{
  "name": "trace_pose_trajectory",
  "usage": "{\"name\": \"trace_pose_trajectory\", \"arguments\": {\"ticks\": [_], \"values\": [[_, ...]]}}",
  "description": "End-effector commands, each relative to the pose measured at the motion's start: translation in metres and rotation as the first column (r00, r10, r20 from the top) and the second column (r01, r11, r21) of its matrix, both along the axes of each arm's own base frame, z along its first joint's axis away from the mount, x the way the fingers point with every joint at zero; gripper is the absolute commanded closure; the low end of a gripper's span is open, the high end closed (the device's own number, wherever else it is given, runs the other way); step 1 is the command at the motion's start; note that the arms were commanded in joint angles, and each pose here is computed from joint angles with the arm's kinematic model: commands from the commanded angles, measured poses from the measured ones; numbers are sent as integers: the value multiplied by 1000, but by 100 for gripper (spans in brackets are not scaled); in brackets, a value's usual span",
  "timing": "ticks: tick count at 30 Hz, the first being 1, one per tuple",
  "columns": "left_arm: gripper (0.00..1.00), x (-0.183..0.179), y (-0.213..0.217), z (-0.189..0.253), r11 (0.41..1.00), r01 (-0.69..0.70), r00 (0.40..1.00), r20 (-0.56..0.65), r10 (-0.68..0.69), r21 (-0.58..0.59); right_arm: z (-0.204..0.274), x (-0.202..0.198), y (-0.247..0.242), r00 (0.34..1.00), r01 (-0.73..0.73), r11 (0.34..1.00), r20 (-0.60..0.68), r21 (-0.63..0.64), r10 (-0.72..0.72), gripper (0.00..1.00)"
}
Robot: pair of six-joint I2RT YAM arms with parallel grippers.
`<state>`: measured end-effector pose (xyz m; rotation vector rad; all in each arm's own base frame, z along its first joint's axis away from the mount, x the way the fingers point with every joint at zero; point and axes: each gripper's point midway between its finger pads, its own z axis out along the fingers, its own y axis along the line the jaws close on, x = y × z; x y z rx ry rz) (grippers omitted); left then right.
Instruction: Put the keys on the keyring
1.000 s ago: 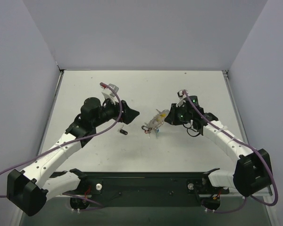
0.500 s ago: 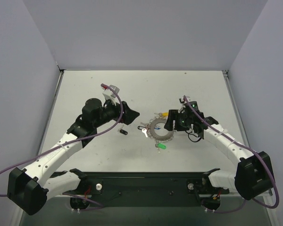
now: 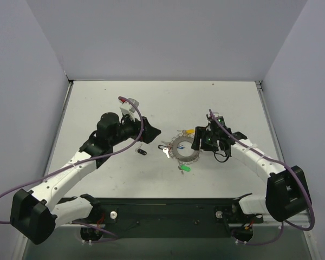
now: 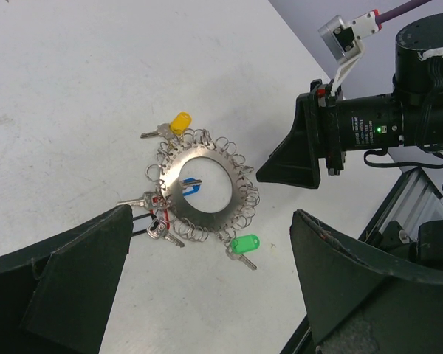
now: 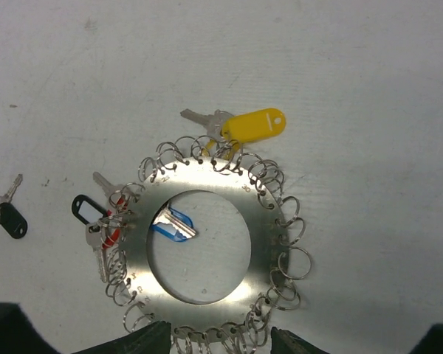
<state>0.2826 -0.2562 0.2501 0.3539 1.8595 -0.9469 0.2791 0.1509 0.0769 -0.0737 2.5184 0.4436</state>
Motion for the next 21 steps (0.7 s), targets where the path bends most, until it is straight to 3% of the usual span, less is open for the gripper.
{"name": "trace_pose_trajectory", "arguments": {"ticks": [1,7,21], "values": [[3,8,-1,7,1000,-6,999,38,6,1,1,14,-11,998,69,997,-9,-21,-69,48],[3,11,-3,1,1000,-3,1000,27,3,13,-7,17,-11,996,74,997,-49,-16,-75,58],[2,17,-5,-7,999,-6,1000,15,5,32,-34,6,-4,985,39,999,-169,-34,-44,65]]}}
